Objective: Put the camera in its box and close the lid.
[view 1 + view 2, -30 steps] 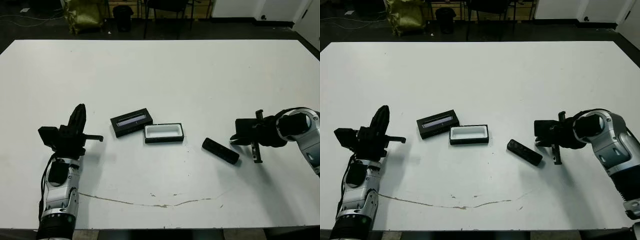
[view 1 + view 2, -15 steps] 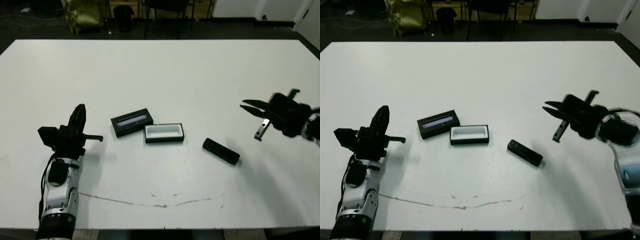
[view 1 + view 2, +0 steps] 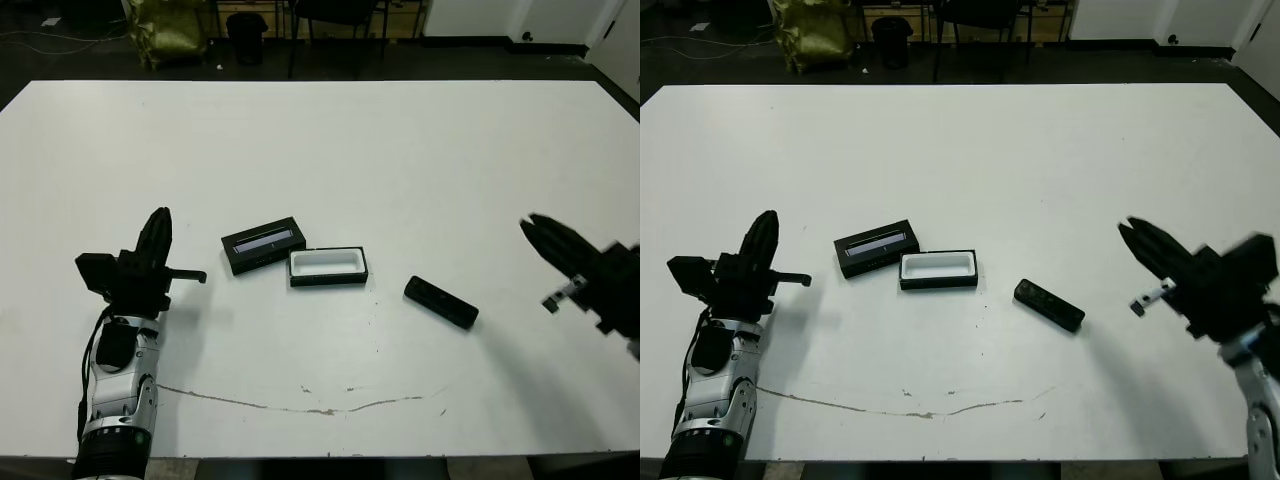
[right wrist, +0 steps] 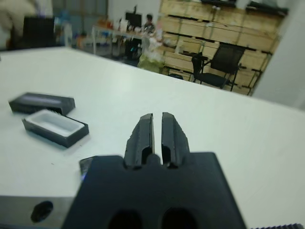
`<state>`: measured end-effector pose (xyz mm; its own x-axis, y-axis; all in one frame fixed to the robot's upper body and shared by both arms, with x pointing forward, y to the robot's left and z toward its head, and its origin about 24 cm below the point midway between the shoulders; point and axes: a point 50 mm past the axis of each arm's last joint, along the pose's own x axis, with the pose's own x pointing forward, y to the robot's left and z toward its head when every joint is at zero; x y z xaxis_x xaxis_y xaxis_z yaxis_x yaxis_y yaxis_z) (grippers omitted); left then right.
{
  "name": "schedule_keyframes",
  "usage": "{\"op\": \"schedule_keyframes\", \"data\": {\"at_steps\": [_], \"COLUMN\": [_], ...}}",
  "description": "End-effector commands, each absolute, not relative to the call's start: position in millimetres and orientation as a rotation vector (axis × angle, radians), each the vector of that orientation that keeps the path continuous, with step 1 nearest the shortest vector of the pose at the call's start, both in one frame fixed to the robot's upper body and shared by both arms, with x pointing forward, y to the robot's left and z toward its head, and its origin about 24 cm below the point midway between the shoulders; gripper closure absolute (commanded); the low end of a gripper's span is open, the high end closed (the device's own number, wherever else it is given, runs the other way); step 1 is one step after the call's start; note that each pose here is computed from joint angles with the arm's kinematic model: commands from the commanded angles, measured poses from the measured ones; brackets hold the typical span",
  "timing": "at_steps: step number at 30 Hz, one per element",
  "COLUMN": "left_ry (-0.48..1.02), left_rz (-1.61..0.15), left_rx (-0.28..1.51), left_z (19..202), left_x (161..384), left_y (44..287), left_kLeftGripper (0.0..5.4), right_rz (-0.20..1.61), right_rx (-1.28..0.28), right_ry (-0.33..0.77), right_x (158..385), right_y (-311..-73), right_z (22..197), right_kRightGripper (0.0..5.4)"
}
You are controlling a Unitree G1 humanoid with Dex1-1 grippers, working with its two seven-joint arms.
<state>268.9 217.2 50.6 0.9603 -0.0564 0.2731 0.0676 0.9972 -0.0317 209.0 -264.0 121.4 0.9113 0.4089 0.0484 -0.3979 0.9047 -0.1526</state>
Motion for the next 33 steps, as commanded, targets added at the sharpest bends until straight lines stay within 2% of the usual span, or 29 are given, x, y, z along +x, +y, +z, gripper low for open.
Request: {"op": "schedule_keyframes", "data": {"at_steps": [1, 6, 10, 16, 24, 33], "left_ry": [-0.236, -0.234, -0.230, -0.234, -0.237, -0.233], "left_rz": [-0.053, -0.052, -0.052, -0.049, -0.052, -0.053], "left_rx": [-0.033, -0.034, -0.025, -0.024, -0.019, -0.037], "left_z": [44.0, 43.4, 43.4, 43.2, 43.1, 42.8], "left_x": [266, 266, 266, 266, 266, 267], "left_y": [220, 220, 220, 220, 220, 218], "left_kLeftGripper": [5.40, 5.40, 5.40, 5.40, 5.40, 5.40], "right_rz": [0.368, 0.364, 0.419, 0.489, 0.570, 0.584], "right_rx": [-0.088, -0.106, -0.122, -0.155, -0.136, -0.157], "right_ry": [-0.061, -0.003, -0.001, 0.031, 0.045, 0.041], "right_x": [197, 189, 189, 195, 193, 194], "right_y": [-263, -255, -249, -249, -236, -234], "right_z": [118.0, 123.3, 127.2, 107.9, 82.8, 73.0], "right_kRightGripper": [5.39, 5.39, 5.39, 5.39, 5.39, 5.39]}}
